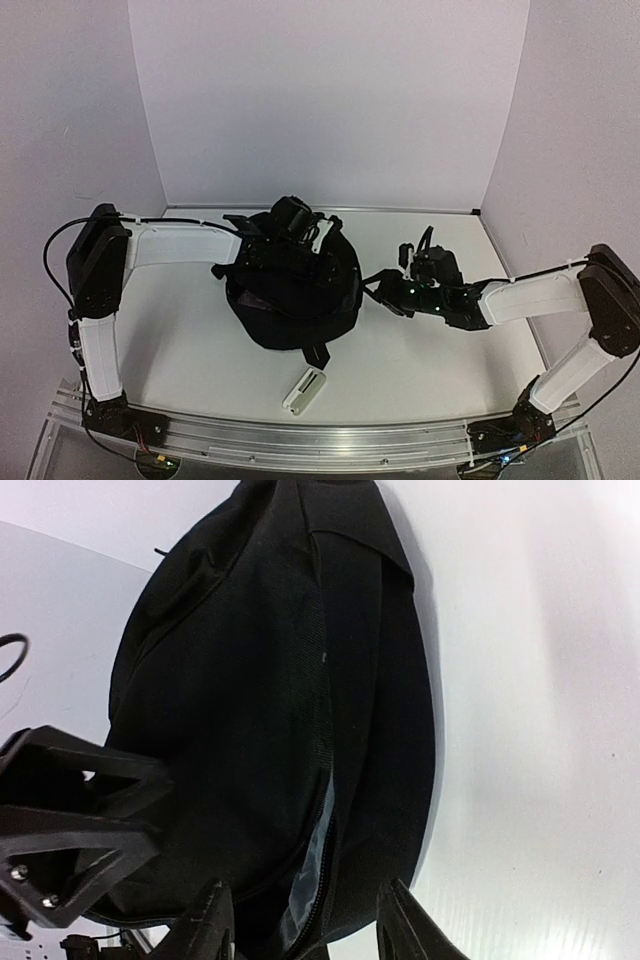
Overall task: Pack the student bag
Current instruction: Adjust the student bag at the center of the board.
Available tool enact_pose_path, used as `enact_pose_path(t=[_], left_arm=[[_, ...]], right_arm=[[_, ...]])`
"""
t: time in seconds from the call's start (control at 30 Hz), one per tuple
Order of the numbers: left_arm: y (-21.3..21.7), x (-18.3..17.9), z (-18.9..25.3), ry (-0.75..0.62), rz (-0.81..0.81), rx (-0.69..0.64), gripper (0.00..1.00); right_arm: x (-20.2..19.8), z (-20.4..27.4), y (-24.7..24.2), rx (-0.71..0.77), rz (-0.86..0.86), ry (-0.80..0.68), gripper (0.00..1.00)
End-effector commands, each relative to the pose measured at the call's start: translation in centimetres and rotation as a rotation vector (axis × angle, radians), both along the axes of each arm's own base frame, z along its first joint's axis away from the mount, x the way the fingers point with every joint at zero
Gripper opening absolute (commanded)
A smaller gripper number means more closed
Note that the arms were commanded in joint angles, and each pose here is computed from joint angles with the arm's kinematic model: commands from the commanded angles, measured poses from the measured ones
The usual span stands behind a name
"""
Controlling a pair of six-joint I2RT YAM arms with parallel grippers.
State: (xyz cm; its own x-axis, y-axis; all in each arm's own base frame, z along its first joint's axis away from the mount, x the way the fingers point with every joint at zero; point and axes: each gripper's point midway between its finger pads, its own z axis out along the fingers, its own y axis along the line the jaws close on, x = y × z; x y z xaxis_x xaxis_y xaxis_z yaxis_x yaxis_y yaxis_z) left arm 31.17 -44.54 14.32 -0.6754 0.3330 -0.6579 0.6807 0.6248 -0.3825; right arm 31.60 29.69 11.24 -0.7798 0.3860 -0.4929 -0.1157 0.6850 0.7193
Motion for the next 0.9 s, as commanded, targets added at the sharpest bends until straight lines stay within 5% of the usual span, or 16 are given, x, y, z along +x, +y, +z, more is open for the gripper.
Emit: enact_pose_path(t=[0.0, 0.37, 0.63, 0.87], left_arm=[[-1.8, 1.6, 2.2, -0.022, 0.026, -0.085, 0.36], [-2.8, 1.5, -0.4, 0.042, 0.003, -0.064, 0.35], [-3.8, 1.7, -2.3, 0.071, -0.015, -0.049, 0.36], [-4.4, 3.0, -3.3, 0.052, 0.007, -0.029, 0.35]], right_arm=[[2.7, 0.6, -0.2, -0.041, -0.030, -0.067, 0.46], [4.7, -1.5, 1.1, -0.063, 0.017, -0.041, 0.29], [4.4, -1.9, 1.5, -0.041, 0.034, -0.029, 0.00], [4.1, -2.0, 1.3, -0.031, 0.033, -0.028, 0.00]])
